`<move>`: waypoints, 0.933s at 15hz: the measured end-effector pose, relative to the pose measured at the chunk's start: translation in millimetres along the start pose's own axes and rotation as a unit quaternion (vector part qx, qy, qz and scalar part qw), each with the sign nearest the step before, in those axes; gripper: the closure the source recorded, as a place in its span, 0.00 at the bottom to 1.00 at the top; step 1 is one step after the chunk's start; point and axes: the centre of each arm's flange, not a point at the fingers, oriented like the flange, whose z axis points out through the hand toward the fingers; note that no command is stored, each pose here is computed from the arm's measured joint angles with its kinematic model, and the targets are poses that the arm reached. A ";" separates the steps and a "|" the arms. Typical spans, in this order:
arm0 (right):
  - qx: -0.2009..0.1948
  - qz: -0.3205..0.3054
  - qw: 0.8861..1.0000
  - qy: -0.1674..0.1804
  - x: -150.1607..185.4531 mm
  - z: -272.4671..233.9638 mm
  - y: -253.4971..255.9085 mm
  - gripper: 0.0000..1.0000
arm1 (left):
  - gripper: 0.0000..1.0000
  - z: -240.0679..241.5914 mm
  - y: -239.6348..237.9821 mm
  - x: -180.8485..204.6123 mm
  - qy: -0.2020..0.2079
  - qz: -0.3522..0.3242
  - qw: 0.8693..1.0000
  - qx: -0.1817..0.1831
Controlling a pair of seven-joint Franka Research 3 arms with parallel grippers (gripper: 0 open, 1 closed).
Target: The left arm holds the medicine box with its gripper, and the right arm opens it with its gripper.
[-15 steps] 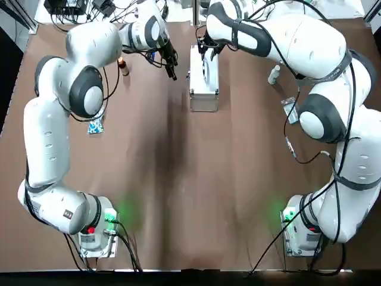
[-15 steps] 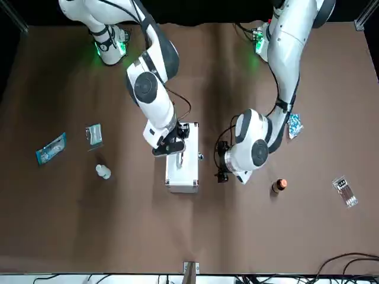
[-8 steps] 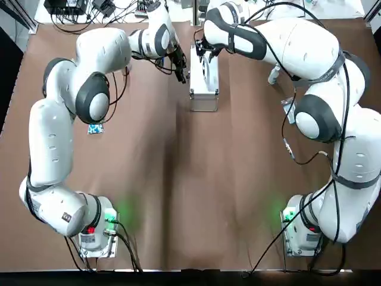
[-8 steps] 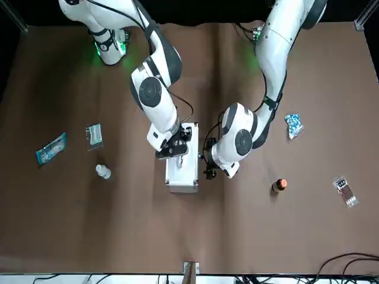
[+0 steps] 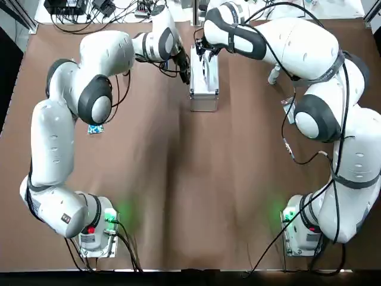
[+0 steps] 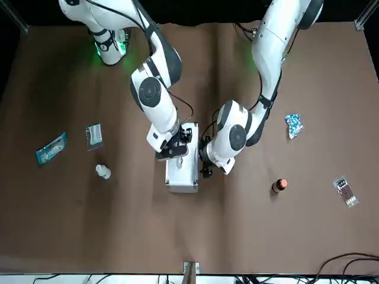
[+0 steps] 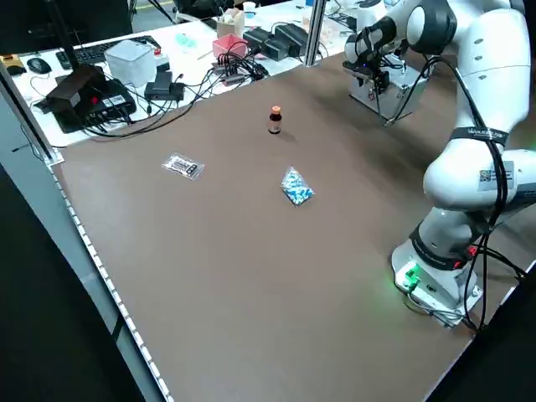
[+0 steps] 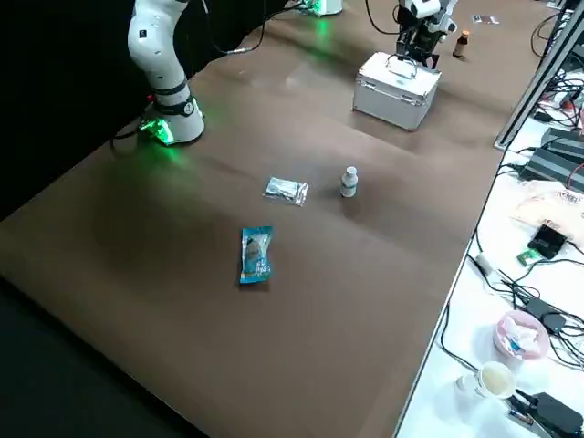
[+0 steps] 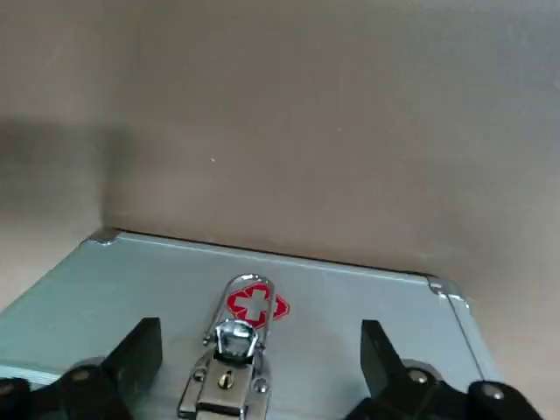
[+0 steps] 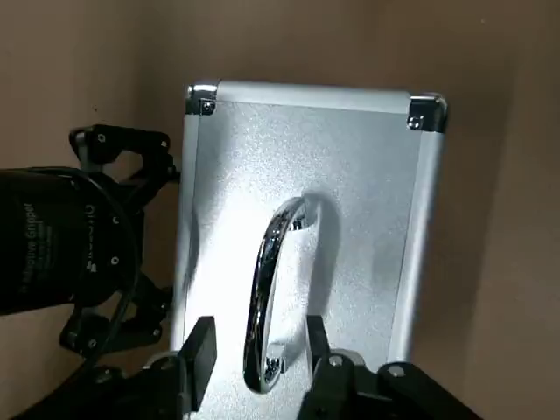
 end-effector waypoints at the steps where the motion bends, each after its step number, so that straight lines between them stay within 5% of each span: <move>1: -0.001 0.000 1.000 -0.001 0.1 2.2 0.4 0.50 | 0.00 0.6 0.1 0.5 0.000 -0.003 1.000 0.000; 3: -0.004 0.001 1.000 -0.004 0.9 10.3 2.0 0.52 | 0.03 2.1 -0.2 0.7 0.002 -0.002 1.000 0.000; 9: -0.005 0.002 1.000 -0.004 2.4 18.2 3.1 0.59 | 0.46 5.0 -3.5 -1.1 0.009 0.006 1.000 0.001; 10: -0.005 0.002 1.000 -0.004 2.6 17.7 2.9 0.68 | 0.47 4.9 -3.5 -1.1 0.010 0.006 1.000 0.001; 13: -0.005 0.002 1.000 -0.003 2.8 17.0 2.7 0.71 | 0.68 7.1 -6.5 -1.9 0.013 0.008 1.000 0.007; 14: -0.005 0.002 1.000 -0.003 2.9 17.0 2.7 0.71 | 0.68 6.8 -6.7 -2.3 0.014 0.009 1.000 0.006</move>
